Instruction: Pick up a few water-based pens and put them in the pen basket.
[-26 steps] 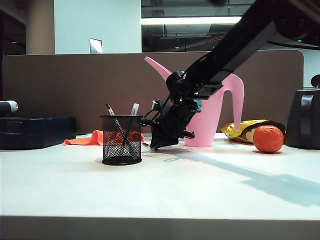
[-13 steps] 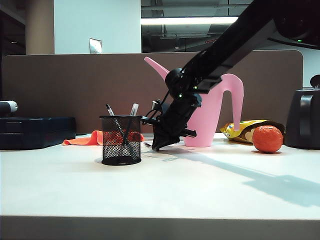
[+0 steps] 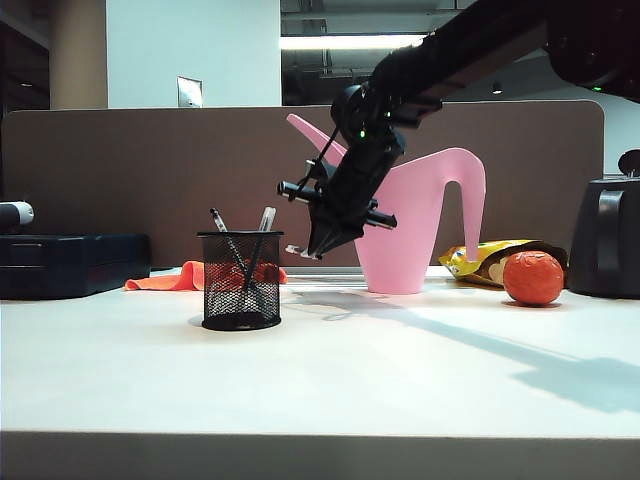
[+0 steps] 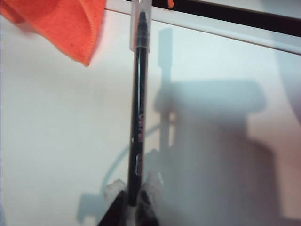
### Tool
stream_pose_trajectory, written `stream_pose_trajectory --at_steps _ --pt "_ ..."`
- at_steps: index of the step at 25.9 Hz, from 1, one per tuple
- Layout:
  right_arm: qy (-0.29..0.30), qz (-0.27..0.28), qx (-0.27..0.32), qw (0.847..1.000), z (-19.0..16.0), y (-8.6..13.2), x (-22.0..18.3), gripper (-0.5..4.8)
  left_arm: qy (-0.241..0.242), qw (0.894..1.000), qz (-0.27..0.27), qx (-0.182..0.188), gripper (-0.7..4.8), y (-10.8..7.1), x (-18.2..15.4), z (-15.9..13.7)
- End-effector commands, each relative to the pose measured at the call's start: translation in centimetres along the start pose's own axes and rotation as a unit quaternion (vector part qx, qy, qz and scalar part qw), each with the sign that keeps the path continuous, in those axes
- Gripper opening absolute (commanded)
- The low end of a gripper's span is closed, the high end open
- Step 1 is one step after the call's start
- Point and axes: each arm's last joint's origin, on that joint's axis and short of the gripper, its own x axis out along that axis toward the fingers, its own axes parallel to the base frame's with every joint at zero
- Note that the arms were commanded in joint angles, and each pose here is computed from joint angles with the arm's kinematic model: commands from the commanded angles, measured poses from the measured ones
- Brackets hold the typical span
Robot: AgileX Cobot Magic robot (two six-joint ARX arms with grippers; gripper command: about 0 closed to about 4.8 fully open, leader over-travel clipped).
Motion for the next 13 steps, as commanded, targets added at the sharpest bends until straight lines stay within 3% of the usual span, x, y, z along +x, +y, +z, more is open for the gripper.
stream_pose_trajectory --at_steps 1,9,13 --pt "0.013 0.012 -0.002 1.000 0.7 0.7 -1.8 -0.09 -0.009 1.000 0.002 0.002 -0.04 0.0 0.0 0.2" --pt "0.030 0.033 -0.012 0.999 1.8 1.6 -5.1 -0.09 -0.013 1.000 0.002 0.003 -0.04 0.0 0.0 0.3" --pt "0.027 0.051 -0.024 0.998 2.7 2.6 -8.8 -0.09 -0.013 1.000 0.002 0.003 -0.04 0.0 0.0 0.3"
